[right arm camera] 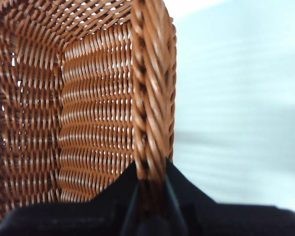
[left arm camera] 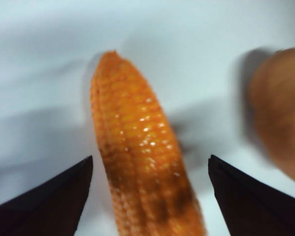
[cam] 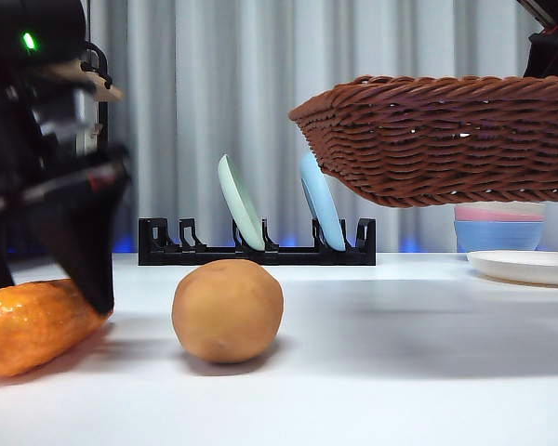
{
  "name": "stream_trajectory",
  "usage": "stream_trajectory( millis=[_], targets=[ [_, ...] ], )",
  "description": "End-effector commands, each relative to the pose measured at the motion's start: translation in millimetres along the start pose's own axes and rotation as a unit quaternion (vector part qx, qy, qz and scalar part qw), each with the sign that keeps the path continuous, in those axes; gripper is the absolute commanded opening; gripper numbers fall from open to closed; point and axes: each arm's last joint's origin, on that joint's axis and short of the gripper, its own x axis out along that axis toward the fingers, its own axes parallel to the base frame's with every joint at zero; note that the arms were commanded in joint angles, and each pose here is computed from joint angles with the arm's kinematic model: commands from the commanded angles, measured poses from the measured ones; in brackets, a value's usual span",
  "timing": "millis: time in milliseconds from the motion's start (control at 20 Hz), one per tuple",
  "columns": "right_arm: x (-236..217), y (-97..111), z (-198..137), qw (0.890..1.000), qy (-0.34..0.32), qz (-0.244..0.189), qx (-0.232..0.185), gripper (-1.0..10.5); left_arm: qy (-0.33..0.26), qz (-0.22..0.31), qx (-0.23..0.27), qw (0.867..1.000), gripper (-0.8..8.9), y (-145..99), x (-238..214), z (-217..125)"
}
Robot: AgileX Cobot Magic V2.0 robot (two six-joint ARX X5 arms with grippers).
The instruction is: Pick up the basket,pick up the corn from the table,pick up the potato from the table,pick up the cucumber from the table,put all items into the basket
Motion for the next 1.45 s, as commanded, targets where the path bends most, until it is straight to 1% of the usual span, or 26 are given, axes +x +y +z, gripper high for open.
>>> stream_trajectory(
  millis=[50,100,150,200,250,350,450,550,600,650,700,800,850,900,1000,1050,1100,1200,1250,1400,1450],
  targets=[
    [-2,3,2,1.000,-0.009,0.009,-0.009,-0.2,0.016,0.007,0.003,1.000,3.94,2,16,1],
    [-2,3,2,1.000,-0.009,0.009,-0.009,-0.2,0.016,0.007,0.003,1.000,3.46,2,20,2],
    [-2,3,2,1.000,-0.009,0.008,-0.010,-0.2,0.014,0.007,0.007,1.000,2.34,2,21,2],
    [-2,3,2,1.000,-0.009,0.008,-0.012,-0.2,0.010,0.004,0.019,1.000,0.64,1,21,3],
    [-2,3,2,1.000,-0.009,0.008,-0.013,-0.2,0.008,0.003,0.027,1.000,-0.18,1,20,3],
    [-2,3,2,1.000,-0.009,0.008,-0.013,-0.2,0.000,-0.001,0.032,0.999,-0.07,0,14,3],
    [-2,2,3,1.000,-0.010,0.006,-0.013,-0.2,-0.021,-0.018,0.034,0.999,-0.07,-3,-6,4],
    [-2,2,3,1.000,-0.012,0.003,-0.014,-0.2,-0.069,-0.068,0.039,0.995,-0.07,-9,-42,8],
    [-2,2,3,1.000,-0.014,-0.006,-0.015,-0.2,-0.106,-0.099,0.044,0.988,-0.07,-13,-65,10],
    [-1,2,3,1.000,-0.016,-0.015,-0.015,-0.2,-0.152,-0.128,0.044,0.979,-0.07,-17,-91,13],
    [-1,3,3,1.000,-0.015,-0.016,-0.017,-0.2,-0.203,-0.152,0.046,0.966,-0.07,-21,-117,16],
    [2,7,3,1.000,-0.014,-0.009,-0.026,-0.2,-0.301,-0.192,0.066,0.932,-0.07,-32,-163,25],
    [4,10,3,0.999,-0.013,-0.005,-0.032,-0.2,-0.336,-0.211,0.071,0.915,-0.07,-38,-180,30],
    [6,13,2,0.999,-0.009,0.000,-0.037,-0.2,-0.364,-0.227,0.081,0.899,-0.07,-45,-193,34],
    [11,21,0,0.999,0.001,0.010,-0.045,-0.2,-0.401,-0.256,0.102,0.874,-0.07,-60,-200,45],
    [13,25,-2,0.999,0.005,0.014,-0.051,-0.2,-0.406,-0.269,0.110,0.866,-0.07,-69,-196,50],
    [16,28,-3,0.998,0.009,0.019,-0.055,-0.2,-0.402,-0.273,0.112,0.867,-0.07,-77,-187,54],
    [19,34,-5,0.998,0.016,0.027,-0.061,-0.2,-0.377,-0.258,0.113,0.883,-0.07,-95,-162,62],
    [21,37,-6,0.997,0.020,0.030,-0.066,-0.2,-0.358,-0.249,0.116,0.893,-0.07,-105,-145,65],
    [24,43,-8,0.997,0.027,0.036,-0.068,-0.2,-0.314,-0.222,0.143,0.912,-0.07,-129,-104,67],
    [24,44,-9,0.997,0.028,0.038,-0.068,-0.2,-0.305,-0.204,0.156,0.917,-0.07,-136,-92,65]
  ],
)
